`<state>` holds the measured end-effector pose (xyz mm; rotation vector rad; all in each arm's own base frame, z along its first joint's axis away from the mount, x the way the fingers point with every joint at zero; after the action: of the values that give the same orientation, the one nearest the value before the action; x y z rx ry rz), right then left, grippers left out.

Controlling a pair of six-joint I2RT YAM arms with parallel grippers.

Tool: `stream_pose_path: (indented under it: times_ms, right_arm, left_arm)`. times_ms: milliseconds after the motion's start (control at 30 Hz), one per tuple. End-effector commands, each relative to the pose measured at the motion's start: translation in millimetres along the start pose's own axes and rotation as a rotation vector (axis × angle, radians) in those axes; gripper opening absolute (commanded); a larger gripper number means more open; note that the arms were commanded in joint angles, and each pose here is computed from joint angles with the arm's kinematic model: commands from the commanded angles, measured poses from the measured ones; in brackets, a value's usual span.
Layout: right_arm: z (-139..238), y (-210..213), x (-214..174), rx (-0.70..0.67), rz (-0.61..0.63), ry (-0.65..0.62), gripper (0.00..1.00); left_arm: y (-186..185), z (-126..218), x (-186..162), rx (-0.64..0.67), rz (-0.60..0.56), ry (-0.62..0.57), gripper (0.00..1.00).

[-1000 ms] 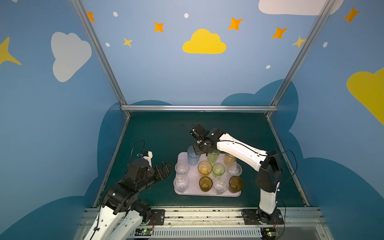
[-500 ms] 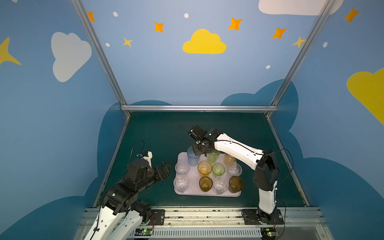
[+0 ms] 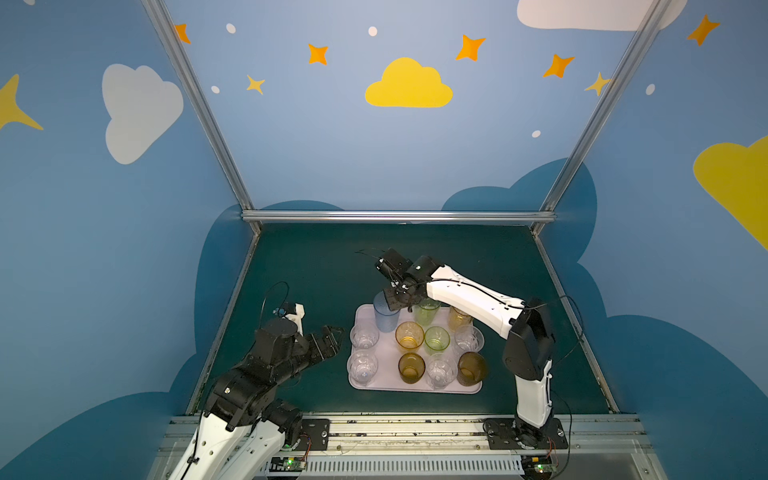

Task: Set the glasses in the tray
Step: 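Lower the frosted blue glass onto the tray's far corner with the right gripper, then open the right gripper and raise it off the frosted blue glass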

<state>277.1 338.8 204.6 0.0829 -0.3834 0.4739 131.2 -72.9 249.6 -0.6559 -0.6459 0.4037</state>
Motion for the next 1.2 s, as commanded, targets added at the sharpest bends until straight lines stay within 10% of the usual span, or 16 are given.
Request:
stream_pose_path:
  times_ms: [0,333,1167]
  right_arm:
    - [-14,6,-8,-0.015,0.006,0.056,0.12]
    - [7,2,-1,-0.024,-0.008,-0.013,0.63]
    - [115,-24,20,-0.029,-0.023,-0.295,0.82]
  left_arm:
    - [4,0,-1,0.017,-0.001,-0.01,1.0]
    - [4,0,0,0.016,-0.004,-0.009,1.0]
    - [0,-4,4,0.021,-0.004,-0.016,1.0]
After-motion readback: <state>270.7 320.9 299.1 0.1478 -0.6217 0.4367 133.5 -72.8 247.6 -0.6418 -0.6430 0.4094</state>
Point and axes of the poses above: each gripper's point midway between its finger pads, its own z axis back along the fingers, its own y axis along the line the jaws close on, x = y × z, the point moved 7 cm from there along z, back along the fingers, and after that the axes turned 5 degrees about z, right-handed, at the moved point
